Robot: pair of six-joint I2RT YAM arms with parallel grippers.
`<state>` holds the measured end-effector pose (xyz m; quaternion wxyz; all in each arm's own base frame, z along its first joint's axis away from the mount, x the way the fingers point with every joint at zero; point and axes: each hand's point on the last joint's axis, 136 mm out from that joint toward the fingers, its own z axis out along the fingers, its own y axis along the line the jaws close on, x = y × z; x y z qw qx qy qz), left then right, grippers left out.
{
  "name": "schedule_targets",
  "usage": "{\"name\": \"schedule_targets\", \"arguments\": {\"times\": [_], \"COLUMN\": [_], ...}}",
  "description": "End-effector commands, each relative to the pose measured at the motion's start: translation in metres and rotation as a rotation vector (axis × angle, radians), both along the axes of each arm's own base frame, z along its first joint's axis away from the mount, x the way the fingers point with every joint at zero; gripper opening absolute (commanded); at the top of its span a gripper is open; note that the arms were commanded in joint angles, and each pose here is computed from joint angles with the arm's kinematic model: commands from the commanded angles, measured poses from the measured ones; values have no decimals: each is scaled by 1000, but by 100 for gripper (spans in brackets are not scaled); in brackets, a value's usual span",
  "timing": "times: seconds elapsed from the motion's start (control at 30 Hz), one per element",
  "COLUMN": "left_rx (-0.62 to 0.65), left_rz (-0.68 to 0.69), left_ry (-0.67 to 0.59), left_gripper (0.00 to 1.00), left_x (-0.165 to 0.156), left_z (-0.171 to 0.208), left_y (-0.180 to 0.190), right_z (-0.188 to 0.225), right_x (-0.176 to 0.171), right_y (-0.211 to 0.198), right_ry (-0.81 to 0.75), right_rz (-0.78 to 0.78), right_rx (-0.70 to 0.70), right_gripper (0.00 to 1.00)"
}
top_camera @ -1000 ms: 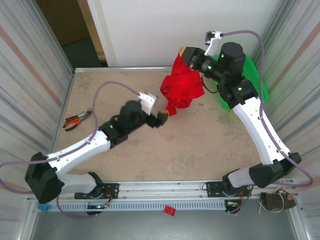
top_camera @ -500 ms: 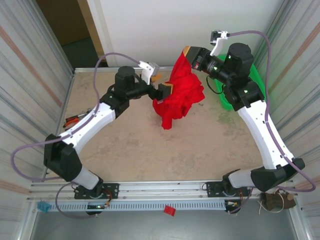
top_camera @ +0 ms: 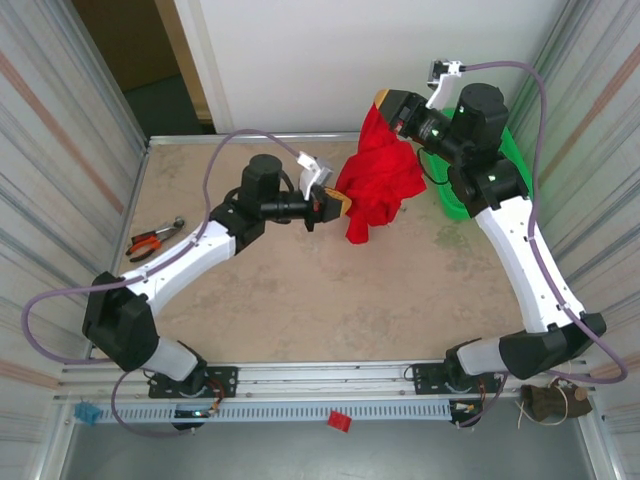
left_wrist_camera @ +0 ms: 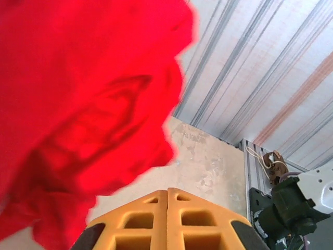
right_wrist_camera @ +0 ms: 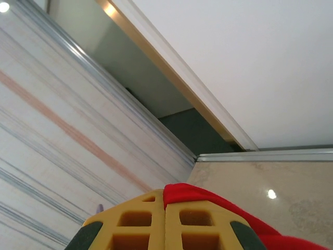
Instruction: Fold the inside-out t-shirt
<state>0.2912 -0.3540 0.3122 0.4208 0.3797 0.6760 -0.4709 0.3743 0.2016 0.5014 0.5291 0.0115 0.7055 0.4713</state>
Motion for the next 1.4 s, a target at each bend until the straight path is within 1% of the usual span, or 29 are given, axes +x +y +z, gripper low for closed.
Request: {"name": "schedule_targets", "arguments": {"times": [0.0, 0.03, 0.07, 0.17, 0.3, 0.43, 0.6, 0.7, 0.77, 0.83, 0.9, 0.93, 0.97, 1.0, 1.03, 1.07, 1.1, 1.23, 1.37], "left_rx": [4, 7, 7, 17, 40, 36, 29, 13, 3, -6, -2, 16, 33, 41, 46, 48, 49, 76, 128], "left_rz": [103, 138, 169, 218, 237, 197, 62, -27, -97, -170, -229, -239, -241, -235, -218, -200, -183, -89, -47], "left_ry": [-91, -102, -111, -130, -137, -131, -92, -30, 13, 64, 96, 103, 107, 110, 113, 111, 104, 29, -63], "left_gripper": [34, 49, 57, 69, 73, 77, 79, 80, 80, 78, 72, 62, 49, 37, 22, 10, 0, 0, 0], "left_x": [9, 17, 26, 47, 70, 82, 75, 68, 58, 44, 29, 23, 18, 16, 16, 15, 14, 5, -13], "left_z": [14, 14, 15, 18, 18, 21, 23, 17, 10, 2, -7, -14, -21, -27, -32, -36, -38, -39, -42], "left_y": [14, 18, 24, 43, 65, 75, 63, 51, 39, 26, 13, 6, 2, -2, -4, -5, -6, -9, -21], "right_z": [16, 17, 17, 20, 27, 30, 28, 27, 26, 25, 23, 22, 22, 21, 21, 20, 20, 18, 17], "right_x": [0, -2, -2, -6, -11, -13, -11, -9, -7, -5, -2, -1, 0, 2, 4, 6, 7, 17, 25], "right_y": [-1, 0, 1, 3, 9, 16, 22, 23, 22, 22, 22, 22, 22, 21, 21, 20, 19, 14, 8], "right_ry": [-52, -54, -56, -66, -78, -84, -69, -63, -58, -52, -46, -44, -43, -40, -40, -38, -37, -31, -23], "right_rz": [11, 19, 28, 73, 161, 234, 273, 278, 270, 260, 254, 254, 250, 244, 238, 232, 228, 194, 169], "right_rx": [41, 41, 40, 32, 20, 15, 26, 35, 38, 41, 44, 45, 47, 48, 50, 51, 53, 54, 69], "right_gripper": [0, 0, 0, 0, 0, 0, 0, 0, 0, 0, 0, 0, 0, 0, 0, 0, 0, 0, 0]}}
